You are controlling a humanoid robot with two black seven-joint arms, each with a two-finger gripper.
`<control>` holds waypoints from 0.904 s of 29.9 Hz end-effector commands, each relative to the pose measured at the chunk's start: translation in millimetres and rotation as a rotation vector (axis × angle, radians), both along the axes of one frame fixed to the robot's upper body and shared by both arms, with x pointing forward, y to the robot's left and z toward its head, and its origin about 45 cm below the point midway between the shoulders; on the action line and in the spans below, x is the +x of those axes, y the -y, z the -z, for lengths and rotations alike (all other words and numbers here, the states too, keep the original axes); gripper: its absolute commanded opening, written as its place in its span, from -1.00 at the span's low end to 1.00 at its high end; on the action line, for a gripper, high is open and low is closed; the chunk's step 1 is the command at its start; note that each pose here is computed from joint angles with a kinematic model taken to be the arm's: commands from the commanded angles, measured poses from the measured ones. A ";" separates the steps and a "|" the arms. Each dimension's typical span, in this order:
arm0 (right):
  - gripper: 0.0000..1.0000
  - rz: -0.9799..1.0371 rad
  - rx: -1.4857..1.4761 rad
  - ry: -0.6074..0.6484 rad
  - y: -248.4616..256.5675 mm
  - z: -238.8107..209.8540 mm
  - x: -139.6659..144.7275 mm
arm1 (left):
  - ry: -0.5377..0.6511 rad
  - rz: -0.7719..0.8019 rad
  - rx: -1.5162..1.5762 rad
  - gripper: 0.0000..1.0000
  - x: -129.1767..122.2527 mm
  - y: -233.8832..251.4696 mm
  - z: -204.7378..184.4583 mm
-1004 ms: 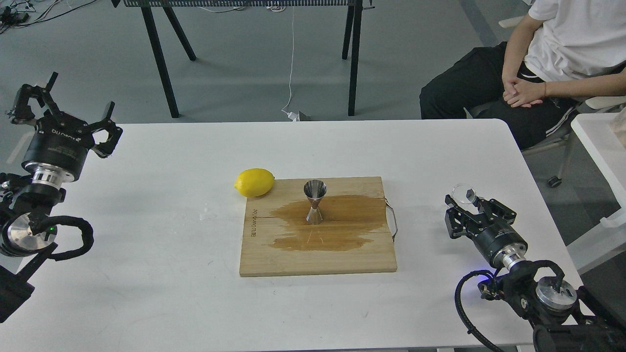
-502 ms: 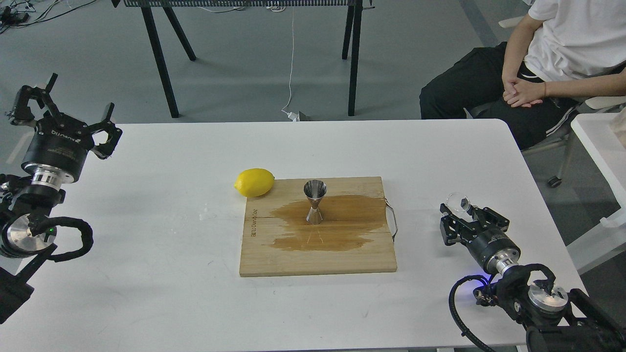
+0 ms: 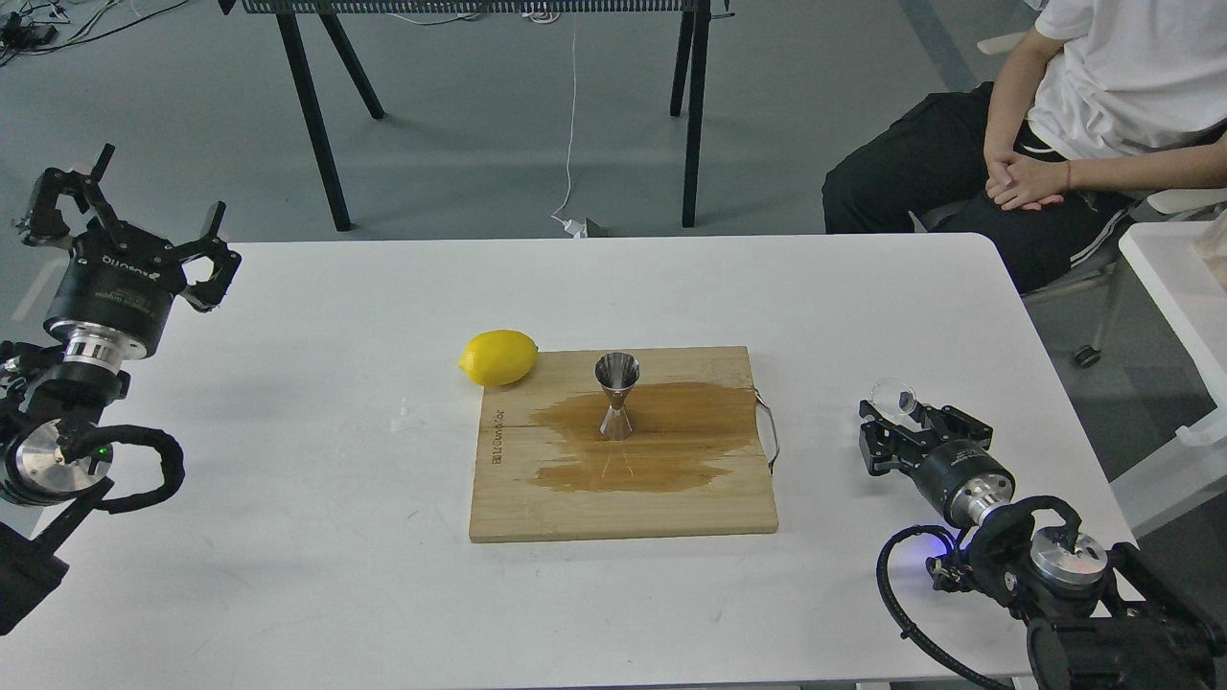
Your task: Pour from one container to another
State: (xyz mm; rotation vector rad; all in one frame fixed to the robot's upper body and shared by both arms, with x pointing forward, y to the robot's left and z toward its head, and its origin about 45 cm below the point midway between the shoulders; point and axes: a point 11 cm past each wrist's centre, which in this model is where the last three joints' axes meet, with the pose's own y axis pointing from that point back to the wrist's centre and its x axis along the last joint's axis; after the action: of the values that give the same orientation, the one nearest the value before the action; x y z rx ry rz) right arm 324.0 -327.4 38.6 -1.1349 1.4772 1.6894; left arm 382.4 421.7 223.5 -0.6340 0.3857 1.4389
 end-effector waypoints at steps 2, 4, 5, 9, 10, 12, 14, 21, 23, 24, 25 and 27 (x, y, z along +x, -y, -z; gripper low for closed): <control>0.08 0.001 0.001 -0.002 -0.8 0.3 0.5 | 0.000 -0.001 0.002 1.00 -0.1 -0.8 -0.5; 0.14 0.001 0.001 -0.002 -0.8 0.3 0.5 | 0.000 -0.002 0.002 1.00 -0.2 -1.4 -0.8; 0.17 0.001 0.001 -0.002 -0.8 0.3 0.5 | 0.000 -0.001 0.002 1.00 -0.1 -0.8 -0.5; 0.30 -0.001 -0.001 0.002 -1.2 0.2 0.2 | 0.000 -0.001 0.002 1.00 -0.1 -0.8 -0.5; 0.33 -0.002 -0.002 0.002 -1.2 0.3 0.2 | 0.000 -0.001 0.003 1.00 -0.2 -1.3 -0.8; 0.38 -0.002 -0.001 0.005 -1.3 0.1 -0.1 | 0.001 -0.001 0.001 1.00 -0.2 -1.3 -0.9; 0.42 -0.004 0.000 0.010 -2.1 -0.8 0.1 | 0.001 0.000 0.003 1.00 -0.2 -1.2 -0.9; 0.94 -0.013 -0.001 0.023 -3.8 -2.1 -0.7 | 0.002 -0.001 0.006 1.00 -0.4 -2.4 -2.1; 0.94 -0.026 -0.004 0.018 -7.3 -0.5 -2.1 | 0.002 -0.001 0.006 1.00 -0.4 -2.4 -2.1; 0.94 -0.032 -0.003 0.019 -9.4 -0.2 -2.6 | 0.001 -0.001 0.006 1.00 -0.8 -2.6 -1.5; 0.94 -0.037 -0.002 0.029 -10.6 -2.4 -1.8 | 0.002 -0.001 0.006 1.00 -0.4 -2.4 -2.1; 0.94 -0.037 0.005 0.049 -11.7 -5.4 -2.7 | 0.002 -0.001 0.005 1.00 -0.4 -2.5 -2.1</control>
State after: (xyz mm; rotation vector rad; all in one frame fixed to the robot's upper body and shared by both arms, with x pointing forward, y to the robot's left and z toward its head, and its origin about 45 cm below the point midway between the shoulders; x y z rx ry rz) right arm 322.1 -318.2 40.5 -1.1833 1.4526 1.6886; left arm 381.8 424.3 225.4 -0.6305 0.3793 1.4401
